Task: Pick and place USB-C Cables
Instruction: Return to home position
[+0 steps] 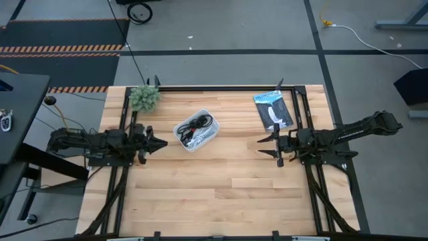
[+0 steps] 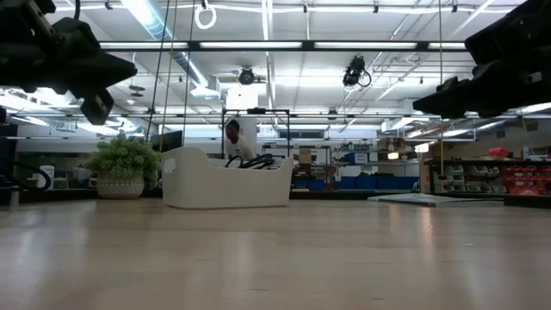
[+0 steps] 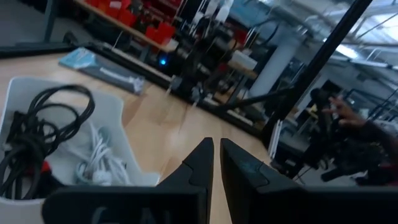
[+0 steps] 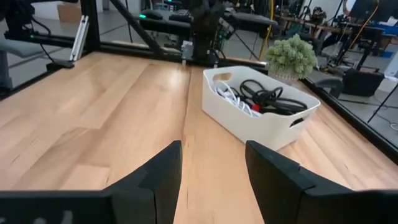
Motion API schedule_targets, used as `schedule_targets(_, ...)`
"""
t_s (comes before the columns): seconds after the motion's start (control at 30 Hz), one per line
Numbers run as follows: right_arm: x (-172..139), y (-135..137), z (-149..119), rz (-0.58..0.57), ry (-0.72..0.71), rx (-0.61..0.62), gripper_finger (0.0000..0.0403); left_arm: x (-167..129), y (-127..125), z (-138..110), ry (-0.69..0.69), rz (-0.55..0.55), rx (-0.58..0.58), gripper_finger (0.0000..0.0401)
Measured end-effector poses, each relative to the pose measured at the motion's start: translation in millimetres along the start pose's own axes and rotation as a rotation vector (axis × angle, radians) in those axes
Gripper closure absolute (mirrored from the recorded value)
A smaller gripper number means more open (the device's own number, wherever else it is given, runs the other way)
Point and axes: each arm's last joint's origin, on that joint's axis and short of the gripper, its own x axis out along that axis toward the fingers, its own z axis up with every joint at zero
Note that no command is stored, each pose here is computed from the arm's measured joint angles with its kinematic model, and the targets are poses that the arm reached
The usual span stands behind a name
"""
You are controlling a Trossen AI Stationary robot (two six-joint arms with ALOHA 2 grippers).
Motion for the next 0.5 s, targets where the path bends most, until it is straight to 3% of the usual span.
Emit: schedule_targets(0.5,-10,1,-20,0.027,0.207,-0.029,0.0220,-3,-1,3,-0.039,-0.021,-0.008,0.0365)
